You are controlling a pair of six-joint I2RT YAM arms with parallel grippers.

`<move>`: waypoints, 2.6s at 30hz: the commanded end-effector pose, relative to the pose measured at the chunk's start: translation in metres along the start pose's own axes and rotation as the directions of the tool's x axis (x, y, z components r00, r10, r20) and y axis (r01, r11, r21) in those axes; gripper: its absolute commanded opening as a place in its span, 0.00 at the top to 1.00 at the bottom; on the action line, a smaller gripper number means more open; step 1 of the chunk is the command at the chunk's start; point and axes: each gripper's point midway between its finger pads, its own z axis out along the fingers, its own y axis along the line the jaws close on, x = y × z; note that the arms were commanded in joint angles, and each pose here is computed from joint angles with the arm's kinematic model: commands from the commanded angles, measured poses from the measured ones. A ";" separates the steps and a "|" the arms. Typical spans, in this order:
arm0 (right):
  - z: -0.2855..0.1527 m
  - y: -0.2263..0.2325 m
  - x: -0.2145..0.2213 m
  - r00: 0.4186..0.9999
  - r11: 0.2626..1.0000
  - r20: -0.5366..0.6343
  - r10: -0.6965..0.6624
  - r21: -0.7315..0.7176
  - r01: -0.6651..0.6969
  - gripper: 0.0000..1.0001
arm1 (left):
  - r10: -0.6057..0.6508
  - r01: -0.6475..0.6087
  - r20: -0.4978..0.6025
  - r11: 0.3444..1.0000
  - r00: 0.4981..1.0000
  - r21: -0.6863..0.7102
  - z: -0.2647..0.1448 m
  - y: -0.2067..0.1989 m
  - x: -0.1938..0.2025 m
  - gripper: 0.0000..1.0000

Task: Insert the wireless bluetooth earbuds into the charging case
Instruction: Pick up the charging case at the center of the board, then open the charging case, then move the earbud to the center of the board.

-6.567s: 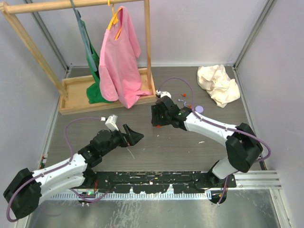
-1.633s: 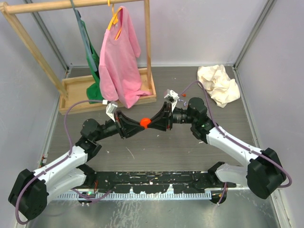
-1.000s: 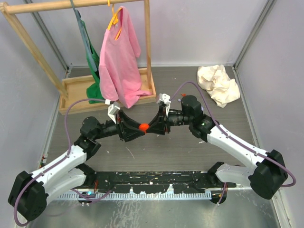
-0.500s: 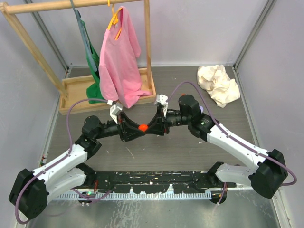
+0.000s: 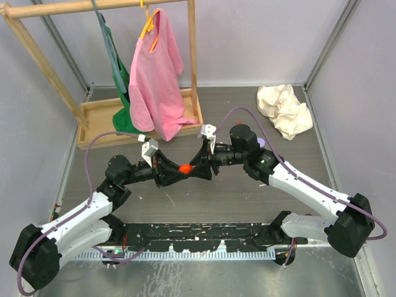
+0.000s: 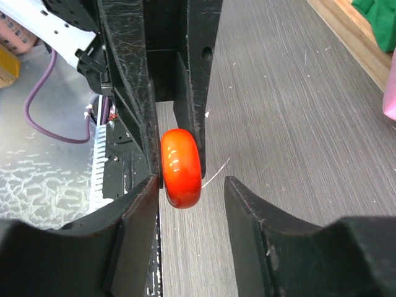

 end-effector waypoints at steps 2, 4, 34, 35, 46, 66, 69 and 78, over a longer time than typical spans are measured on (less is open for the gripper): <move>-0.003 0.001 -0.034 0.991 0.992 0.073 -0.114 0.053 0.111 0.45 | 0.206 -0.209 0.073 0.977 0.976 0.041 0.001 -0.014 -0.014 1.00; -0.003 0.000 -0.034 0.991 0.992 0.070 -0.118 0.061 0.114 0.44 | 0.240 -0.243 0.066 0.969 0.969 0.052 0.001 -0.017 -0.012 1.00; -0.012 -0.005 -0.039 0.986 0.978 0.032 -0.164 0.134 0.158 0.42 | 0.498 -0.499 0.028 0.862 0.866 0.088 0.008 -0.021 0.024 1.00; -0.012 -0.006 -0.039 0.986 0.978 0.030 -0.163 0.138 0.157 0.41 | 0.509 -0.510 0.029 0.856 0.860 0.089 0.008 -0.021 0.025 1.00; -0.015 -0.019 -0.041 0.990 0.968 0.012 -0.143 0.212 0.138 0.36 | 0.576 -0.576 0.008 0.817 0.818 0.022 0.005 0.000 0.039 1.00; -0.102 -0.218 0.033 0.947 0.576 0.012 0.320 0.792 -0.204 0.33 | 0.565 -0.547 0.011 0.803 0.825 -0.236 -0.003 0.044 0.032 1.00; -0.121 -0.249 0.044 0.931 0.478 0.070 0.357 0.843 -0.247 0.33 | 0.557 -0.539 0.001 0.804 0.830 -0.253 -0.004 0.048 0.032 1.00; -0.166 -0.336 0.072 0.877 0.173 0.293 0.380 0.909 -0.379 0.37 | 0.532 -0.521 -0.032 0.814 0.846 -0.256 -0.002 0.052 0.036 1.00</move>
